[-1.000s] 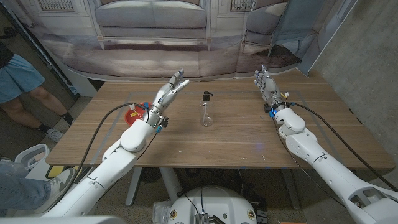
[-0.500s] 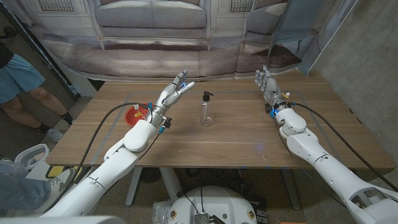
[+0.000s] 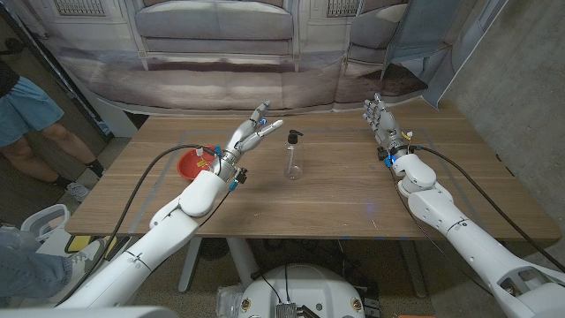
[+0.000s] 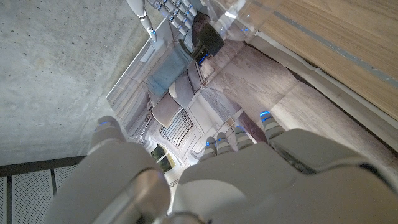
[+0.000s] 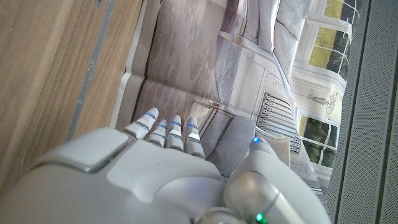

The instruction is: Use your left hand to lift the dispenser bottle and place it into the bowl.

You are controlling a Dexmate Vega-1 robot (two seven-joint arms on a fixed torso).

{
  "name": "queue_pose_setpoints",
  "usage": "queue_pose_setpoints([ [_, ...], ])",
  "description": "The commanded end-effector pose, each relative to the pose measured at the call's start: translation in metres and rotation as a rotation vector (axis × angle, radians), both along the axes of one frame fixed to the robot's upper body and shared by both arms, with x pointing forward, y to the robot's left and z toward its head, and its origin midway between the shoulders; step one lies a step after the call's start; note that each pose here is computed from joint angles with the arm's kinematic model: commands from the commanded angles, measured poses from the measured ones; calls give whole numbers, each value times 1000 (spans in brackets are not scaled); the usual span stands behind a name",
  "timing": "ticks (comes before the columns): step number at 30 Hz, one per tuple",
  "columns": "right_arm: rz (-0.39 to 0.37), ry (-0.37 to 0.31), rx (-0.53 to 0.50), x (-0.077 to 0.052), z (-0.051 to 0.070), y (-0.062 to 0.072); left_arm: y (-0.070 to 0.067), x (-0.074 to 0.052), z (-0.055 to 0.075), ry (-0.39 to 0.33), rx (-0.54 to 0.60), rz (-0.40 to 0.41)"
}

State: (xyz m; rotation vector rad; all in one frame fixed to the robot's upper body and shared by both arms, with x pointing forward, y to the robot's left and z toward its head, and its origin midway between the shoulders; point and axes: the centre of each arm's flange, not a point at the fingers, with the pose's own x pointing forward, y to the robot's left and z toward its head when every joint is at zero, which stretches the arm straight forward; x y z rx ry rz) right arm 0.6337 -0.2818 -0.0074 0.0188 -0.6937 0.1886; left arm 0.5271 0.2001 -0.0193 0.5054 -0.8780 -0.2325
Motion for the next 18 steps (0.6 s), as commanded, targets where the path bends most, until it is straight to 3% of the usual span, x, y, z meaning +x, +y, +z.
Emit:
queue_pose_setpoints([
  [1, -1, 0, -5, 0, -1, -3, -5, -1, -4, -5, 6, 27],
  [18, 1, -1, -1, 2, 1, -2, -4, 6, -10, -1, 15, 120],
])
